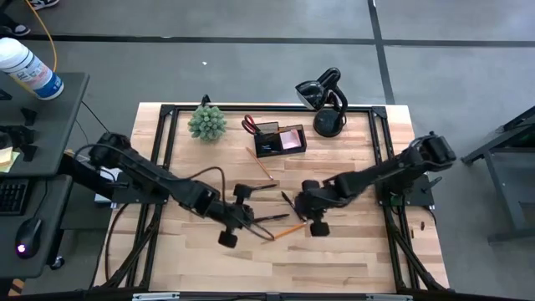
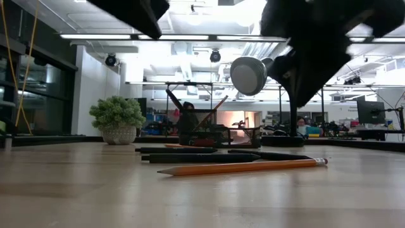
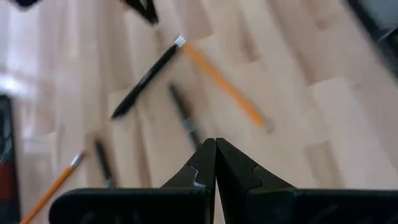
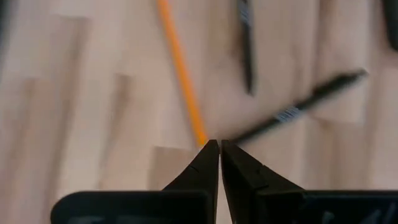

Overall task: Pick and place office supplies into organizer
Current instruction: Put the bottom orange pencil into the black desk organizer

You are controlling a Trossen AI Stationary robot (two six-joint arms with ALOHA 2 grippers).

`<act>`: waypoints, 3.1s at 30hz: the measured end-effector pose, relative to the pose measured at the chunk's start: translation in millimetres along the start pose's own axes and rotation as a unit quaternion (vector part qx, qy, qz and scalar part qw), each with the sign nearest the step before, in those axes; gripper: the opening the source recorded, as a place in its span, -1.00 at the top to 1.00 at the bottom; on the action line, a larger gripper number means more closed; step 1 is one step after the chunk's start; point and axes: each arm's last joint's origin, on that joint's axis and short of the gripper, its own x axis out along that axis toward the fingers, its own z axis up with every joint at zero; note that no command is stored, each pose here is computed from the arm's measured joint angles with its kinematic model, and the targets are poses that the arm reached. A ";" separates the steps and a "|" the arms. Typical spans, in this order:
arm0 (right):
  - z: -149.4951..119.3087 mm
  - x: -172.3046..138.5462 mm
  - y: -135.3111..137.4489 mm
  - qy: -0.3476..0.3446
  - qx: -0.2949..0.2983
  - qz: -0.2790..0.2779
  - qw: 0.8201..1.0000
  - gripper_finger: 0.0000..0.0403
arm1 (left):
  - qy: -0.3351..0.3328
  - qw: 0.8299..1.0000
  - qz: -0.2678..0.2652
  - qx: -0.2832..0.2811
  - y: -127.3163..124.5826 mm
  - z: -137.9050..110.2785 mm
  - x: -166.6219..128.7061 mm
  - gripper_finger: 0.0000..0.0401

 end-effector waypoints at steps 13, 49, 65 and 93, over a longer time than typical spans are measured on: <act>34.2 -19.2 -17.5 0.028 0.130 0.002 0.991 0.94 | 0.072 0.997 0.022 -0.020 26.9 -41.6 -15.6 1.00; -15.8 25.4 3.7 0.043 -0.047 0.022 0.998 0.34 | -0.107 0.989 -0.047 -0.094 16.1 -46.7 14.4 1.00; -22.1 49.2 7.1 0.082 -0.056 0.032 0.995 0.37 | -0.107 0.991 -0.025 -0.080 17.3 -47.0 14.5 1.00; -19.7 53.8 6.9 0.069 -0.056 0.026 0.996 0.61 | -0.092 0.993 -0.023 -0.071 17.2 -49.9 15.1 1.00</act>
